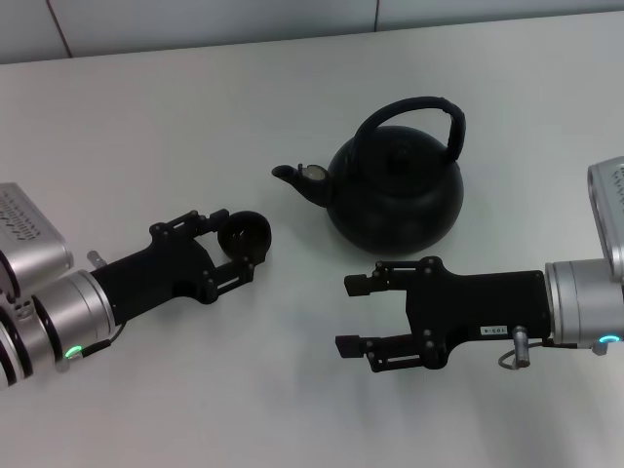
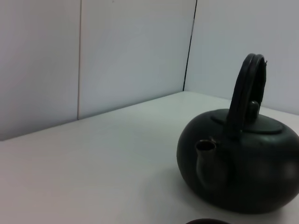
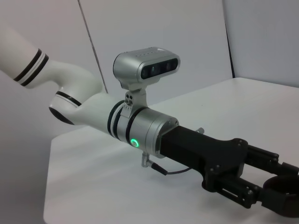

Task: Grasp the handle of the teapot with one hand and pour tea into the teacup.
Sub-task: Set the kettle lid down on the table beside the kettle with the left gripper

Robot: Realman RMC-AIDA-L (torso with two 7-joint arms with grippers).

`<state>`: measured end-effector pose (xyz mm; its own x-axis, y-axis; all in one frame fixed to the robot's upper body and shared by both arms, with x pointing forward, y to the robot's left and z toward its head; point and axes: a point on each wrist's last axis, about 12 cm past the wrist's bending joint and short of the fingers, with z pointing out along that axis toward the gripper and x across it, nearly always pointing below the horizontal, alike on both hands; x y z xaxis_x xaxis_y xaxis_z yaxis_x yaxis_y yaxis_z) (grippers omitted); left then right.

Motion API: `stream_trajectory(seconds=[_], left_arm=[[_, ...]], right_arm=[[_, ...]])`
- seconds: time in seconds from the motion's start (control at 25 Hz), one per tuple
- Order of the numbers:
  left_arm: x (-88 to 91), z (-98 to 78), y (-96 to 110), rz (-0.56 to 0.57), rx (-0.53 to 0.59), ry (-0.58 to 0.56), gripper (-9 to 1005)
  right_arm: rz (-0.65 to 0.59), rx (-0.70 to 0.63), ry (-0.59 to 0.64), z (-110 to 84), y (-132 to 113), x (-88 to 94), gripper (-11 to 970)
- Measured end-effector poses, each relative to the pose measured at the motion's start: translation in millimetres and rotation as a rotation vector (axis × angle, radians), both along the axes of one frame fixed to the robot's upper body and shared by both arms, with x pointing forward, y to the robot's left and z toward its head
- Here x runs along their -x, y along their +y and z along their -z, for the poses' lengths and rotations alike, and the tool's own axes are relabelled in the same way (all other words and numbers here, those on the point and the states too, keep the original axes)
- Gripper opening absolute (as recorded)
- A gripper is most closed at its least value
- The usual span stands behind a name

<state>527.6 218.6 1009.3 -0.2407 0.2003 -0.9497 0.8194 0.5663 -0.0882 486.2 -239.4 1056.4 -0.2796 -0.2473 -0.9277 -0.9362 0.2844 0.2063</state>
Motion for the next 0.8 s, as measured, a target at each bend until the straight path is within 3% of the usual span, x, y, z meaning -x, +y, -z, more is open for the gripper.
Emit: stream_trajectory(seconds=[0.8], left_arm=[[1.6,5.4,2.3,-0.015,-0.031,0.021,685]], right_arm=[[-0.001,0.005,-0.008,-1.3,-1.0,-1.6,748]])
